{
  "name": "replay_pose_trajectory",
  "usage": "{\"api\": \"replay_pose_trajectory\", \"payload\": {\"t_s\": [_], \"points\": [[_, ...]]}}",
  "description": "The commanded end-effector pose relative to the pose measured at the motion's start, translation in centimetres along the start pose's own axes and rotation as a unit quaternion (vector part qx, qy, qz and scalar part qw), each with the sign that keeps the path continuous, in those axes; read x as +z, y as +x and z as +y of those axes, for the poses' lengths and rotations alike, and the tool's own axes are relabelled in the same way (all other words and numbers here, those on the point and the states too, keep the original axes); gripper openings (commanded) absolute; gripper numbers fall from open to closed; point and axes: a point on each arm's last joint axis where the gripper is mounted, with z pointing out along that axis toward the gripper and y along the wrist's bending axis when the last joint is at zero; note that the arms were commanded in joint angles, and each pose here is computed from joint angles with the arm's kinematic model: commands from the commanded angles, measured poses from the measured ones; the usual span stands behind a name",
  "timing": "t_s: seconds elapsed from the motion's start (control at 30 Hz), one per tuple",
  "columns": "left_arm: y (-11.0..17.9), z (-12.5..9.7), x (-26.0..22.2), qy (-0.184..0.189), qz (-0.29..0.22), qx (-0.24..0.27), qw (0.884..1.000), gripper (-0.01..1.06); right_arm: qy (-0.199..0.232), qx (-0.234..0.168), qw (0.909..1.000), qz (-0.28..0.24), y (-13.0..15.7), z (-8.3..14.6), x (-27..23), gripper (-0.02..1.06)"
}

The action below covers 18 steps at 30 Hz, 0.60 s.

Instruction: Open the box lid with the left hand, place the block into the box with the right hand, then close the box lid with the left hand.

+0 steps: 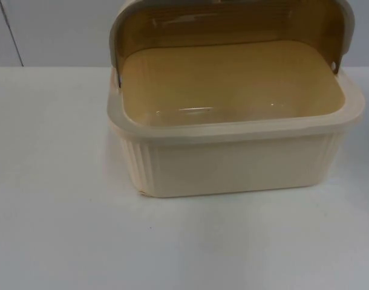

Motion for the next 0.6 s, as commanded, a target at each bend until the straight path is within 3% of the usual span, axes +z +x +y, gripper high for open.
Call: {"api": "replay_pose_trajectory", "payload": {"t_s": [0.0,0.03,0.1,0.13,0.23,0.27,0.3,0.57], "points": [[-0.43,0.08,-0.33,-0.001,-0.016,-0.028,0.999,0.04,0.000,0.001,1.0000,-0.006,-0.09,0.00,-0.43,1.05],[-0.43,0.08,-0.33,-0.001,-0.016,-0.028,0.999,0.04,0.000,0.001,1.0000,-0.006,-0.09,0.00,-0.43,1.05],[-0.27,0.08,-0.32,-0.001,-0.008,-0.032,0.999,0.19,0.000,0.001,1.0000,-0.005,-0.07,0.00,-0.43,1.05],[-0.25,0.03,-0.32,0.001,-0.006,-0.036,0.999,0.32,0.000,0.001,1.0000,-0.005,-0.07,0.00,-0.43,1.05],[-0.27,-0.02,-0.32,0.004,-0.008,-0.041,0.999,0.86,0.000,0.001,1.0000,-0.005,-0.07,0.00,-0.43,1.05],[-0.27,-0.02,-0.32,0.004,-0.008,-0.041,0.999,0.86,0.000,0.001,1.0000,-0.005,-0.07,0.00,-0.43,1.05],[-0.27,-0.02,-0.32,0.004,-0.008,-0.041,0.999,1.04,0.000,0.001,1.0000,-0.005,-0.07,0.00,-0.43,1.05],[-0.31,0.11,-0.32,-0.003,-0.010,-0.022,1.000,1.04,0.000,0.001,1.0000,-0.007,-0.09,0.00,-0.43,1.05]]}}
